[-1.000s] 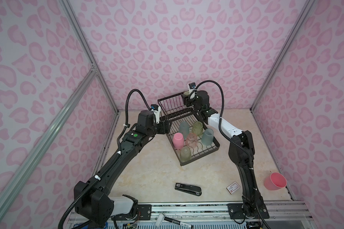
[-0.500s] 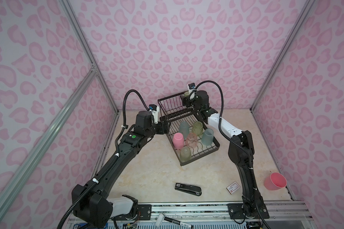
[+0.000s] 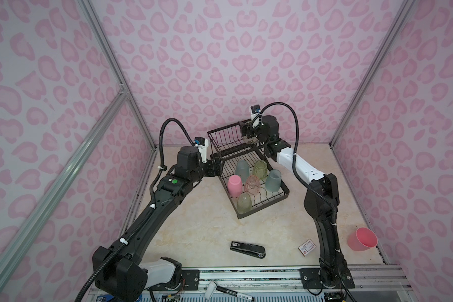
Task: Load cups into a dish rack
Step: Place the cup upside down at the dish rack.
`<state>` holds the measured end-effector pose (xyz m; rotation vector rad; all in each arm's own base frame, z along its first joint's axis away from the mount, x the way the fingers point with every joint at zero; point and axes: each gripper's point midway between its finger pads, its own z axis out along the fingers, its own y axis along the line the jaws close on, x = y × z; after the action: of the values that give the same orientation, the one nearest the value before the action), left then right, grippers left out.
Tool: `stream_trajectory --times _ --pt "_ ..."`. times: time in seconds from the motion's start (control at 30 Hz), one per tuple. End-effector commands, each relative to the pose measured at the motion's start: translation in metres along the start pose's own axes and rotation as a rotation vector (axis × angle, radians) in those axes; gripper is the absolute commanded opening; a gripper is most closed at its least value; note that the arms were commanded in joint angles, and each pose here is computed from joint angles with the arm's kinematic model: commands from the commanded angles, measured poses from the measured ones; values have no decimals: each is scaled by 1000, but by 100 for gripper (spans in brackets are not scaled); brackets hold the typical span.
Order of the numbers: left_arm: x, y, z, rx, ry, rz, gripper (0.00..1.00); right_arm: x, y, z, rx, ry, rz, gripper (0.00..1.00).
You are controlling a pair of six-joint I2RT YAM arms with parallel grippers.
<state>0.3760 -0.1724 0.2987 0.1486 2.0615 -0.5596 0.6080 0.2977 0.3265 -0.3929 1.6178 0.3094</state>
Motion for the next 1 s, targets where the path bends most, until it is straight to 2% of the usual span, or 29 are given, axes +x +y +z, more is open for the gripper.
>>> stream_trajectory --times 0.0,0.27,0.53,0.73,0.83,0.97 --pt "-8 -2 -4 8 -35 12 85 -7 2 -2 -4 -17 14 90" --pt "-7 -3 -5 17 -38 17 88 -37 4 -17 -25 -62 37 91" --pt "-8 -5 -11 31 -51 29 97 -76 -1 -50 -21 -104 92 91" --pt "-12 -11 -19 55 -67 36 100 -84 -45 -101 119 -34 170 86" --pt "-15 -18 -25 87 -83 35 99 -70 -75 -139 198 24 224 82" --pt "-28 -33 -35 148 -107 26 99 -41 -117 -203 386 166 257 73"
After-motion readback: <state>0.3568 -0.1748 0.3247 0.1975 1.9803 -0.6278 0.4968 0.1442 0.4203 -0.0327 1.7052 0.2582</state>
